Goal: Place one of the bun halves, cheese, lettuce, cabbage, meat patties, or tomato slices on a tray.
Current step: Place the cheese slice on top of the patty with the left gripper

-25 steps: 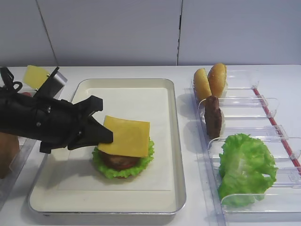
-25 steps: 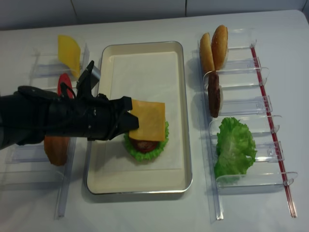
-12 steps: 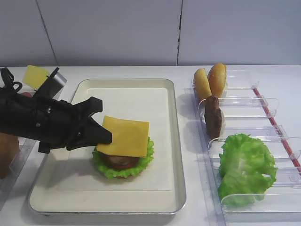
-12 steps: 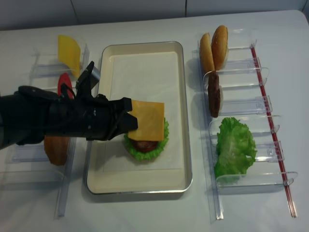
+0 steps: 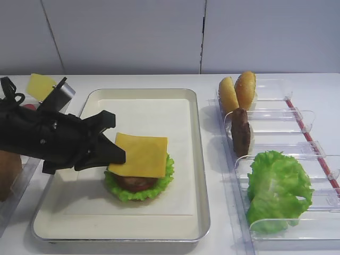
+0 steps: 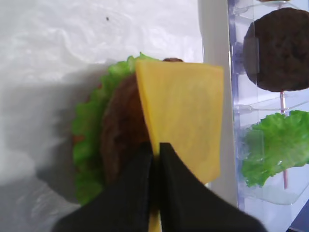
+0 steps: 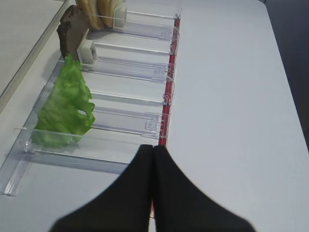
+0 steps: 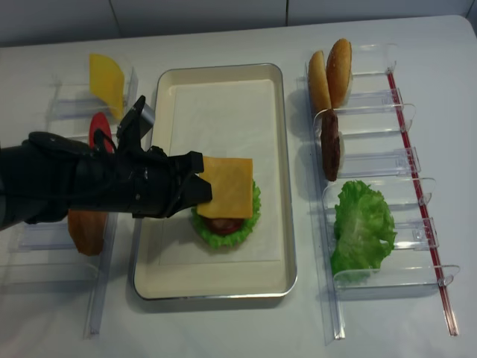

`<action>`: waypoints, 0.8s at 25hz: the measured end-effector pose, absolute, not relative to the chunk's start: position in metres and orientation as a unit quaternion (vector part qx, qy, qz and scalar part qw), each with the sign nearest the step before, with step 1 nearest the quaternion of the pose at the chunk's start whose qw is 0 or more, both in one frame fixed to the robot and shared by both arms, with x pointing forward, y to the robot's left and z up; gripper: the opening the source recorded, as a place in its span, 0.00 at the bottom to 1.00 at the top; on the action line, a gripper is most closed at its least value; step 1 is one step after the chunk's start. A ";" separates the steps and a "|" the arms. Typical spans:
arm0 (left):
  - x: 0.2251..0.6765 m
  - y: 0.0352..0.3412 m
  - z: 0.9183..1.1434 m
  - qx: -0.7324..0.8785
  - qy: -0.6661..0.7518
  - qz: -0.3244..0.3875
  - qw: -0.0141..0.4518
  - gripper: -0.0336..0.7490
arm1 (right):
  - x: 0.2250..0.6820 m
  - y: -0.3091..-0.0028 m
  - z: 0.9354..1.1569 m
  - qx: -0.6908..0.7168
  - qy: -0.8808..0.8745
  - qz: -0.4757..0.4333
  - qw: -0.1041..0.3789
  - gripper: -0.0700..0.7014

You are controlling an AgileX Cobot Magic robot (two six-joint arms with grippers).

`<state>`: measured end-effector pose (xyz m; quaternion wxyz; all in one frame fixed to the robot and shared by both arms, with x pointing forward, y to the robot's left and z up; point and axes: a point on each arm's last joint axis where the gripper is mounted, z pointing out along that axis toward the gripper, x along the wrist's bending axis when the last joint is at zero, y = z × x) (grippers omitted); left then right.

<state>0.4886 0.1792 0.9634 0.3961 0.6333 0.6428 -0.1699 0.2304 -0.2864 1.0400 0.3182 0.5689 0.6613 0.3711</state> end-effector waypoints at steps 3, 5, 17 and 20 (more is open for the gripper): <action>0.488 0.179 0.963 0.638 0.641 -0.169 0.392 0.04 | 0.230 -0.286 1.040 0.569 0.661 0.371 0.318 0.22; 0.488 0.180 0.963 0.638 0.641 -0.169 0.392 0.04 | 0.230 -0.286 1.040 0.569 0.661 0.371 0.318 0.22; 0.487 0.179 0.963 0.639 0.640 -0.172 0.391 0.25 | 0.230 -0.286 1.040 0.569 0.661 0.371 0.318 0.22; 0.487 0.179 0.963 0.638 0.639 -0.178 0.391 0.36 | 0.230 -0.286 1.040 0.569 0.661 0.372 0.317 0.22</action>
